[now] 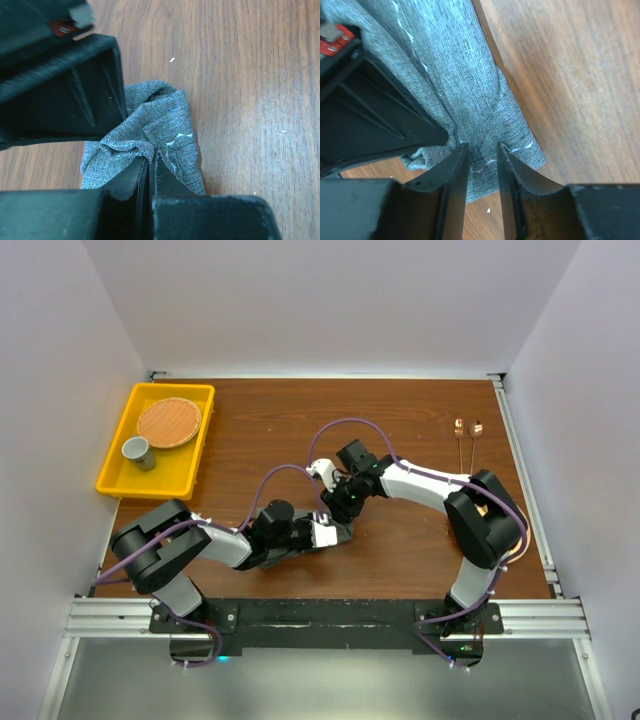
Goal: Fold the napkin into a case and place the utensils inside
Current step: Stuff the top corner of the smaller-rectangle-folded napkin into the folded napkin.
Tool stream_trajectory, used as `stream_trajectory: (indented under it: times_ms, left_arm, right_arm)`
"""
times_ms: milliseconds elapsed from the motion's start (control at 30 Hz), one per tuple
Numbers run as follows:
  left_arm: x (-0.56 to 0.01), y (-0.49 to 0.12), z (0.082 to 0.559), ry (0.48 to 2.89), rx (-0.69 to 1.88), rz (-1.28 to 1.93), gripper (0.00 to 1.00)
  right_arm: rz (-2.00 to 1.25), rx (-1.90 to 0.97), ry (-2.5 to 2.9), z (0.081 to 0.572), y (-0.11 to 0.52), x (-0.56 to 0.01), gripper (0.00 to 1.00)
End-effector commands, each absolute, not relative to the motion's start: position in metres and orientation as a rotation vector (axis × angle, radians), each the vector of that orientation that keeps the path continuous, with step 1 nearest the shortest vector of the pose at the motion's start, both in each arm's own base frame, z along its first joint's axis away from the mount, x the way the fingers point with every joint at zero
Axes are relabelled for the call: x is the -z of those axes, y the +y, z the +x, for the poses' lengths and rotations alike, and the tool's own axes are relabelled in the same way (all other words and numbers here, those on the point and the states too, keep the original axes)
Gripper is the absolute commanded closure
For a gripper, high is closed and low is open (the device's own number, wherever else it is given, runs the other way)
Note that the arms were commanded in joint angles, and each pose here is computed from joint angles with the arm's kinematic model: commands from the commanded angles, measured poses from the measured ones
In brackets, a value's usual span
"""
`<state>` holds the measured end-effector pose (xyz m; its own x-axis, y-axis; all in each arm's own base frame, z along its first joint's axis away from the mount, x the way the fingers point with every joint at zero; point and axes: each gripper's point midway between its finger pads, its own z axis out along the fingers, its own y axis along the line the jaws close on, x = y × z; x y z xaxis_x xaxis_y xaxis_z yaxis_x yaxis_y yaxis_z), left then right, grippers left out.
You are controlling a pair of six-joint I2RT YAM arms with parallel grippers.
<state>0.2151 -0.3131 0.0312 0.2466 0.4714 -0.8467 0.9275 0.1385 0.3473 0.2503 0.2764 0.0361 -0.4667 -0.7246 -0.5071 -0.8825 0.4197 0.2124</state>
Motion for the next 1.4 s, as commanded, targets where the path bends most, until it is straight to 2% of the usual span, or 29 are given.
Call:
stream_trajectory:
  times_ms: [0, 167, 467, 800, 867, 967, 1000, 1367]
  left_arm:
    - [-0.029, -0.311, 0.218, 1.398, 0.533, 1.496, 1.00]
    - [-0.025, -0.309, 0.217, 1.455, 0.547, 1.475, 1.00]
    - [-0.025, -0.307, 0.215, 1.535, 0.591, 1.413, 1.00]
    - [-0.023, -0.306, 0.214, 1.541, 0.593, 1.417, 1.00]
    - [-0.023, -0.307, 0.214, 1.541, 0.598, 1.416, 1.00]
    - [-0.024, -0.307, 0.214, 1.540, 0.600, 1.415, 1.00]
    - [-0.023, -0.307, 0.214, 1.541, 0.598, 1.416, 1.00]
    - [-0.021, -0.306, 0.215, 1.552, 0.594, 1.409, 1.00]
  right_arm:
    - [-1.401, -0.576, 2.333, 0.255, 0.273, -0.030, 0.76]
    - [-1.372, -0.565, 2.344, 0.260, 0.275, -0.036, 1.00]
    - [-1.267, -0.581, 2.307, 0.276, 0.279, -0.068, 1.00]
    - [-1.283, -0.618, 2.302, 0.273, 0.278, -0.068, 1.00]
    - [-1.289, -0.627, 2.323, 0.271, 0.279, -0.064, 0.85]
    - [-1.290, -0.620, 2.329, 0.270, 0.278, -0.060, 0.69]
    - [-1.294, -0.617, 2.330, 0.269, 0.278, -0.059, 0.67]
    - [-1.352, -0.574, 2.320, 0.256, 0.289, -0.047, 0.70]
